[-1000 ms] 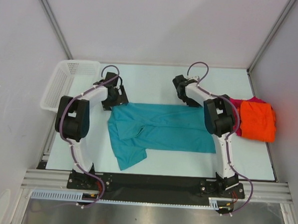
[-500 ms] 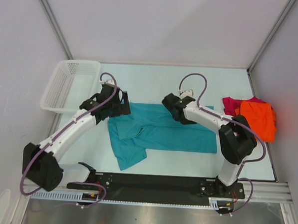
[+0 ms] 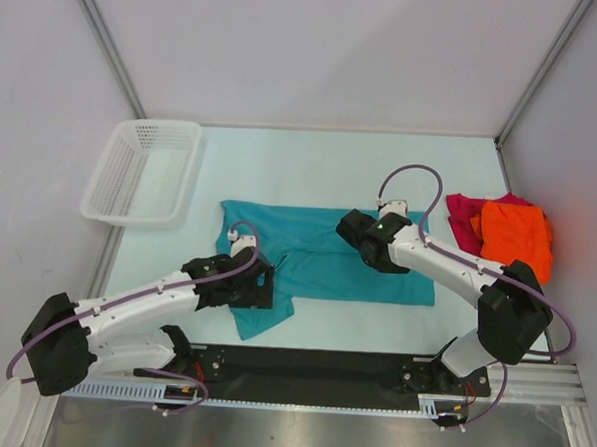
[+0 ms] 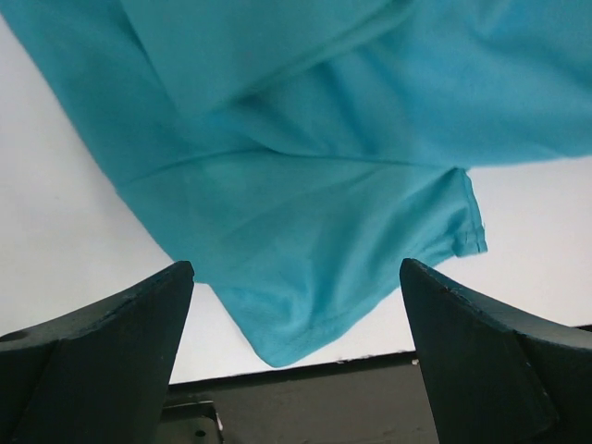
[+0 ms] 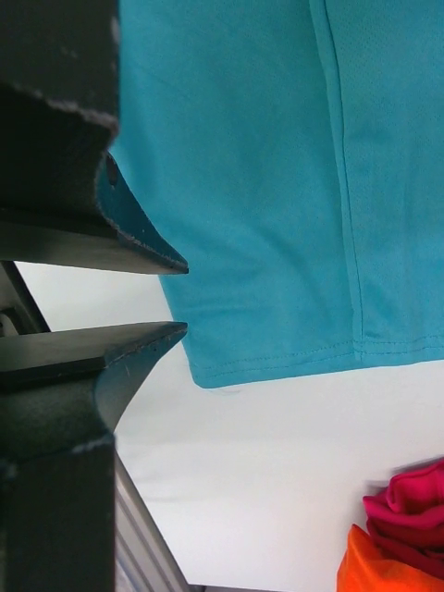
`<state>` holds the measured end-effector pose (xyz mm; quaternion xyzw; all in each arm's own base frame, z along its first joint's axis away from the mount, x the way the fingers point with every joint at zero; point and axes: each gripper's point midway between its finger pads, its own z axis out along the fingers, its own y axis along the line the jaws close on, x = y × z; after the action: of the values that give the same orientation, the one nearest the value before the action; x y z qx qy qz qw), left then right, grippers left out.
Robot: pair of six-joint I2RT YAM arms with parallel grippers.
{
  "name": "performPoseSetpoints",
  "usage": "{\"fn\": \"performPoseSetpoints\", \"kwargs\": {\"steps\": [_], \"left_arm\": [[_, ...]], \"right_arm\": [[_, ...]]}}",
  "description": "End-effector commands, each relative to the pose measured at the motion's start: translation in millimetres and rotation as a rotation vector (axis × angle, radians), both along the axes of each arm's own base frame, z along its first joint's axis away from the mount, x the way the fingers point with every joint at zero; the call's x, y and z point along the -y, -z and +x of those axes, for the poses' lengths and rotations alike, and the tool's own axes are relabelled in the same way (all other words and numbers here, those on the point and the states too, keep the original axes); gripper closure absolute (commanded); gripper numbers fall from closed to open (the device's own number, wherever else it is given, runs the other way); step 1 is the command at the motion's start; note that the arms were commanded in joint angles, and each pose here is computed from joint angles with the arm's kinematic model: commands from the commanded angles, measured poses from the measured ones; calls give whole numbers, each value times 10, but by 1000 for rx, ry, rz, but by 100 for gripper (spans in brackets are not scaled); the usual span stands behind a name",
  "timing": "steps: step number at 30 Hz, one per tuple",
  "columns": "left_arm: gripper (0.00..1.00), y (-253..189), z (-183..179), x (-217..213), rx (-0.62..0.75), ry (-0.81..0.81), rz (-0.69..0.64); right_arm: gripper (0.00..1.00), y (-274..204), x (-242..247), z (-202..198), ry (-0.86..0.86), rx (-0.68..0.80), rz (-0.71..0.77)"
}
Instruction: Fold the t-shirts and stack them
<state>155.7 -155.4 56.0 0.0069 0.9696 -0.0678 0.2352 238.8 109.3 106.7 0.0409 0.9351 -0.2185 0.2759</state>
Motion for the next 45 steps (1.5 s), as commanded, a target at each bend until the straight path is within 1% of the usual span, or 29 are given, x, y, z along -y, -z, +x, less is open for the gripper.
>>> {"fn": "performPoseSetpoints", "kwargs": {"steps": [1,8,10,13,19,30,36,39,42,43,45], "left_arm": [[1,86,-119,121,5,-22,-37],[0,147,-356,182,-24,1,-65],[0,173,-451,162,-37,17,-45],[0,223,-582,150,-64,20,-35],[1,277,-784,181,-107,3,-64],[1,378,-782,134,-96,-31,-28],[6,494,-758,181,-90,-26,-32],[12,548,-742,184,-83,-24,-25],[18,548,-701,218,-64,-10,-21],[23,571,-694,214,-65,-3,-6],[29,565,-680,258,-63,6,-9]], "right_arm": [[67,-57,-4,-9,28,35,41],[66,-51,42,82,39,35,53],[66,-55,78,111,48,38,50],[66,-39,114,128,49,35,45],[66,29,142,138,48,21,40],[66,58,169,161,45,9,31],[67,-62,224,155,52,29,27],[67,-147,267,142,53,41,19],[67,-190,309,125,57,46,11],[67,-201,325,121,60,48,7],[67,-214,344,104,67,49,7]]}}
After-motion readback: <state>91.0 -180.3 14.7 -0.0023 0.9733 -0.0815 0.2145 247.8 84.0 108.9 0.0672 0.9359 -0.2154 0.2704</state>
